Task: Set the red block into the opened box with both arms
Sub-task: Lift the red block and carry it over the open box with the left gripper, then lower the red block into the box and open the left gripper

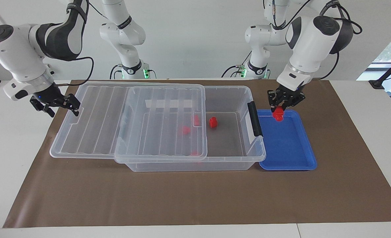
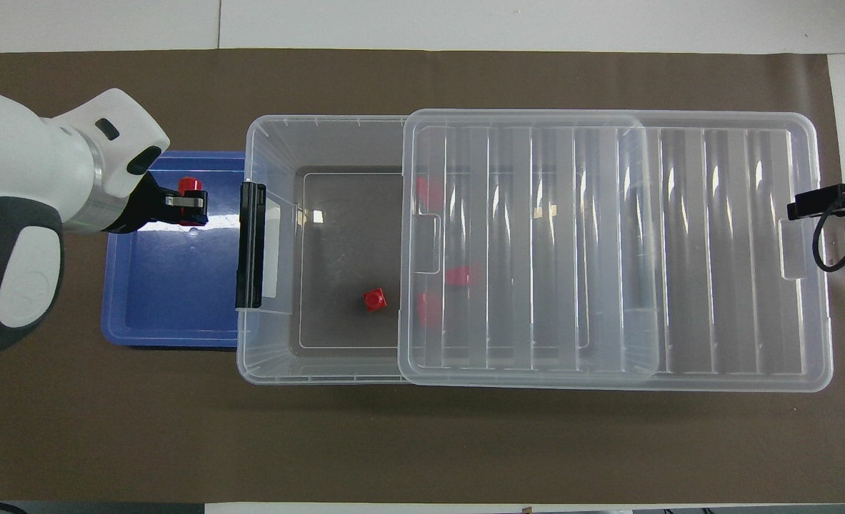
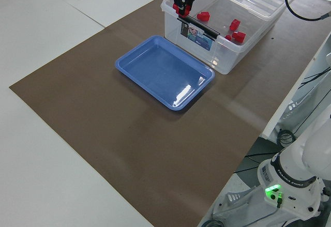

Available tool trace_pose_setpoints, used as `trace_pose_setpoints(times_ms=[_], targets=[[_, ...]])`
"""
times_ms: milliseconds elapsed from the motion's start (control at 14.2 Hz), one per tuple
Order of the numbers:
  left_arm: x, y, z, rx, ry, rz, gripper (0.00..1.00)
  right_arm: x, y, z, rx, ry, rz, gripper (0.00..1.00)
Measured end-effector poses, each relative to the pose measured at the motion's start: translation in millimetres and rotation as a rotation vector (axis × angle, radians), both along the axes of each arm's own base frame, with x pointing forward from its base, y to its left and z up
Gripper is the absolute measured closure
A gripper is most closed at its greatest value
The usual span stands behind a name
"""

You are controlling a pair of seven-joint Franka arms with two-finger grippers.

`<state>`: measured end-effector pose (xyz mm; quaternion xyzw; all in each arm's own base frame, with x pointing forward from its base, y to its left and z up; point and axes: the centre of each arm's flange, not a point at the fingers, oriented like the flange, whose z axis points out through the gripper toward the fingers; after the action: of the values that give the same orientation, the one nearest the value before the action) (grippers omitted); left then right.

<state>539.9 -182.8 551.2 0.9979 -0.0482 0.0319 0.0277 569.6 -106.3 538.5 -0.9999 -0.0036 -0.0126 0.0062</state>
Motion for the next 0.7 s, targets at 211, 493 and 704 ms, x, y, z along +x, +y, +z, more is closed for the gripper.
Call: trace_pose_setpoints(times_ms=[211,493,704], targets=[[-20.1,-58.4,-5.5,-0.002,0.008,0.028,0.66,-0.7,43.0,38.6,0.005,0.003,-0.030,0.00],[-25.5,-117.8,-44.5,-0.008,-0.008,0.086,0.66,-15.9,100.7,66.0,0.009,0.005,-0.053,0.00],[-23.2,-143.0,-94.2,-0.017,-0.001,0.108,0.66,-16.8,102.4,65.3,0.010,0.010,-0.063,0.00]])
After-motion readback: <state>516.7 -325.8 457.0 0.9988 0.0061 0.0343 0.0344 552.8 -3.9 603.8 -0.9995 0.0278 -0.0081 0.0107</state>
